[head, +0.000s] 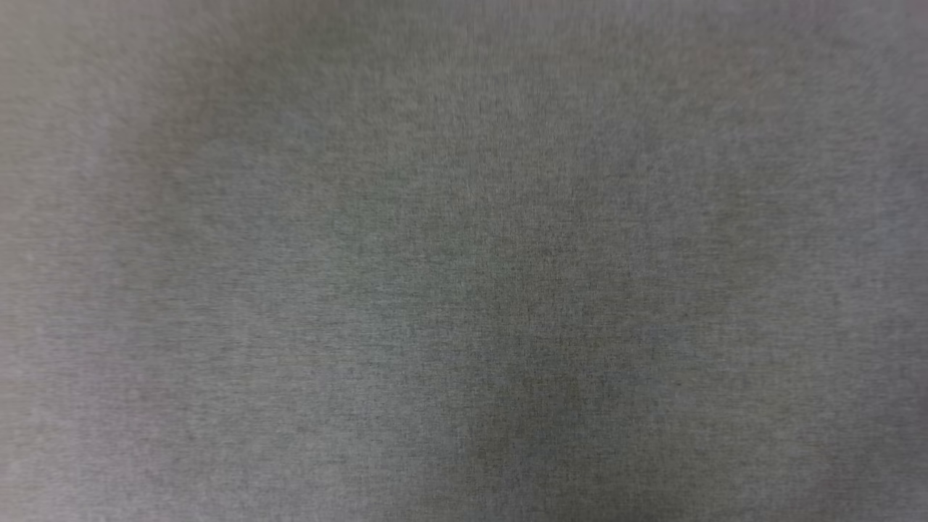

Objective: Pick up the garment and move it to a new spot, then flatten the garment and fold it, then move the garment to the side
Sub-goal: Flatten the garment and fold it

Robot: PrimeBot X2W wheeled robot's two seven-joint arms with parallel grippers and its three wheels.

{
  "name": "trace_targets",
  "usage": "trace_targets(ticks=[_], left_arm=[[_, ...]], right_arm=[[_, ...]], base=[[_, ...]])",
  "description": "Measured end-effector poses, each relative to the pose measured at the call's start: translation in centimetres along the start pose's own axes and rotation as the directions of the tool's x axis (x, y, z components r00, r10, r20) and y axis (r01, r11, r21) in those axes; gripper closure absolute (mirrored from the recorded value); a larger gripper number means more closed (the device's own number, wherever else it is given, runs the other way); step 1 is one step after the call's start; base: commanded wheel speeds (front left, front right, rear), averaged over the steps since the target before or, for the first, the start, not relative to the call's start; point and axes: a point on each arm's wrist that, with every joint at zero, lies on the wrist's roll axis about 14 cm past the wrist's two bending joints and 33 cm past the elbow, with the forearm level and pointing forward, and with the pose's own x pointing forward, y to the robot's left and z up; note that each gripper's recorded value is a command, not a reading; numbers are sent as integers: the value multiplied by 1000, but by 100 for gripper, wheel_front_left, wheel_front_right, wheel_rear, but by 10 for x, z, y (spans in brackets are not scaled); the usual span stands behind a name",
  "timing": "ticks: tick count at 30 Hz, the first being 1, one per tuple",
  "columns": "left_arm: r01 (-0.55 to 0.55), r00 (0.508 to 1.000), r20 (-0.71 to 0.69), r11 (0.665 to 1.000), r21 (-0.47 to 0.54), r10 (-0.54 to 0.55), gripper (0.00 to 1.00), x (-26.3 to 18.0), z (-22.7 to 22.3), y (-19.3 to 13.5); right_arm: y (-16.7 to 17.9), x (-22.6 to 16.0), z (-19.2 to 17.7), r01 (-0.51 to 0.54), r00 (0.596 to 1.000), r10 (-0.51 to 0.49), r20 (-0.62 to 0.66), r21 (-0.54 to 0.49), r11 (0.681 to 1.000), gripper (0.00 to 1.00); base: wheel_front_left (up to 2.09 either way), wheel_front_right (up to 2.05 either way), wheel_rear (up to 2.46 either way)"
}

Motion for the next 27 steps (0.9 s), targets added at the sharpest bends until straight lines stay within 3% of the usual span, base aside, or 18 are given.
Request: trace_targets(ticks=[6,13,19,27], left_arm=[[6,1000,-18,1000,9,-6,100,19,-33,-10],[38,992,-117,999,-19,-40,100,9,-100,-29],[75,969,-228,992,-99,-96,100,-23,-173,-65],[83,943,-303,977,-198,-142,100,-73,-208,-94]], right_arm=[[0,36,-14,31,999,-32,21,7,999,100],[44,58,-83,-45,997,47,-67,43,998,100],[89,49,-163,-127,971,142,-191,88,988,100],[127,17,-211,-184,940,225,-258,173,968,100]], base=[[0,0,0],[0,0,0],[0,0,0],[0,0,0]])
